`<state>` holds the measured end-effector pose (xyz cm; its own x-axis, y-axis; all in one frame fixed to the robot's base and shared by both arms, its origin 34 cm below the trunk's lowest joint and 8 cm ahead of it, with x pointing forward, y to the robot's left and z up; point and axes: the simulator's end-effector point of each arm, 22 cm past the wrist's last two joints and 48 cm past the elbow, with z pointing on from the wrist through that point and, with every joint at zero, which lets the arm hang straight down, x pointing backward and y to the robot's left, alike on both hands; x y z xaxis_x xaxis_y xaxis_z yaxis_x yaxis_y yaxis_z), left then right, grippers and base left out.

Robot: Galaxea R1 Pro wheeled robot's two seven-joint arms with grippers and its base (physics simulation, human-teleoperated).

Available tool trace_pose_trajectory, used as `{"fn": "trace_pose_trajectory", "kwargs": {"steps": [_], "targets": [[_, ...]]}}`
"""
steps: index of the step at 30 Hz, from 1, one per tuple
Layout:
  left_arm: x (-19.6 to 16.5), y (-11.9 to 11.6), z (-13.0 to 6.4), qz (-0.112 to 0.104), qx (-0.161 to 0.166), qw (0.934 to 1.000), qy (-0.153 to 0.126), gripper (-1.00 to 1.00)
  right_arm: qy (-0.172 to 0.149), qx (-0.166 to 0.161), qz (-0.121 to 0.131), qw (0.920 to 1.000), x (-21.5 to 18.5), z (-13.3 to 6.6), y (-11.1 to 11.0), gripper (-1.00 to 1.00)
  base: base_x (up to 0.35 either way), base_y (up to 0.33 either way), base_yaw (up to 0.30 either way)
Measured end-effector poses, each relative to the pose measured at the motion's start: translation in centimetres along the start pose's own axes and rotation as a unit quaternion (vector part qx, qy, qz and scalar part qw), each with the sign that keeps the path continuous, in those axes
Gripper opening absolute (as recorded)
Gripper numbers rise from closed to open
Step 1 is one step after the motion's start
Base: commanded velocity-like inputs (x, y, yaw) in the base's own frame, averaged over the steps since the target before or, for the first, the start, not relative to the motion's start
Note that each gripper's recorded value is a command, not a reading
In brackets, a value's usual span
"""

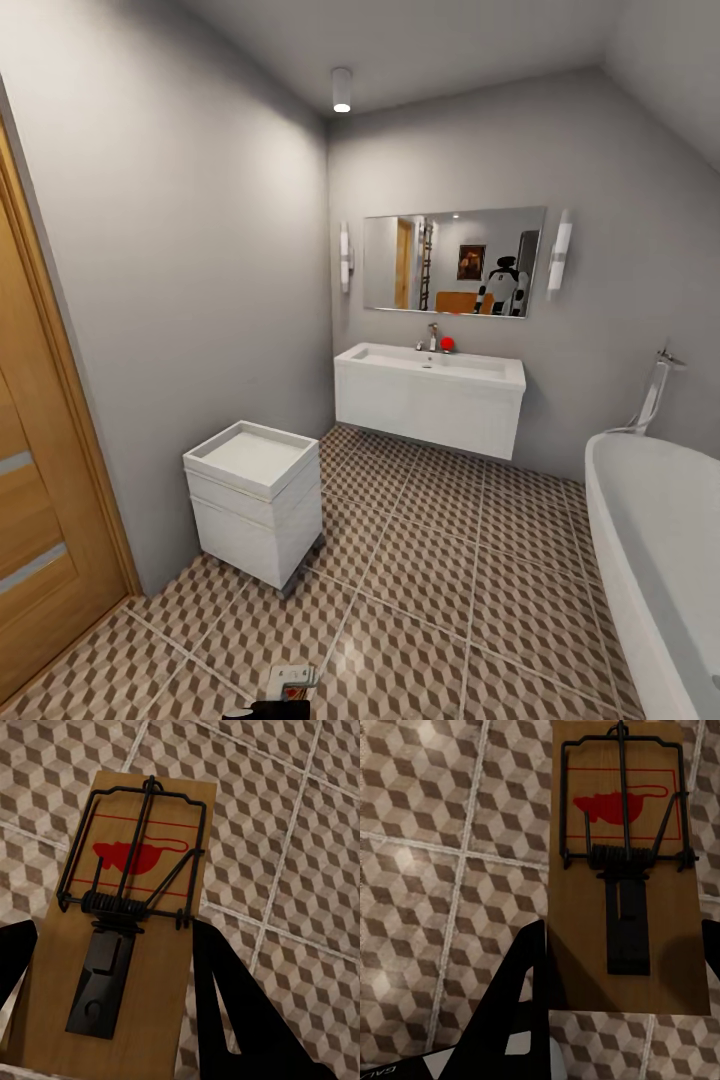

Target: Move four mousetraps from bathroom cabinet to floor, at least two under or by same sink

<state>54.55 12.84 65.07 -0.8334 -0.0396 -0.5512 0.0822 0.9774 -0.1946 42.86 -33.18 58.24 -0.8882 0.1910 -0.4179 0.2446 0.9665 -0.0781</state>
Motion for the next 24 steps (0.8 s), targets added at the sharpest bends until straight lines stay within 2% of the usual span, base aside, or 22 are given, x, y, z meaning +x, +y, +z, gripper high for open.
{"fn": "trace_pose_trajectory", "kwargs": {"steps": [24], "targets": [[-0.02,0.73,-0.04,0.001,-0.005,1.0000,0.000,-1.00,-0.002,-0.002,-0.006,1.0000,-0.09,0.04,-0.30,-1.00,0.000,0.000,0.000]]}}
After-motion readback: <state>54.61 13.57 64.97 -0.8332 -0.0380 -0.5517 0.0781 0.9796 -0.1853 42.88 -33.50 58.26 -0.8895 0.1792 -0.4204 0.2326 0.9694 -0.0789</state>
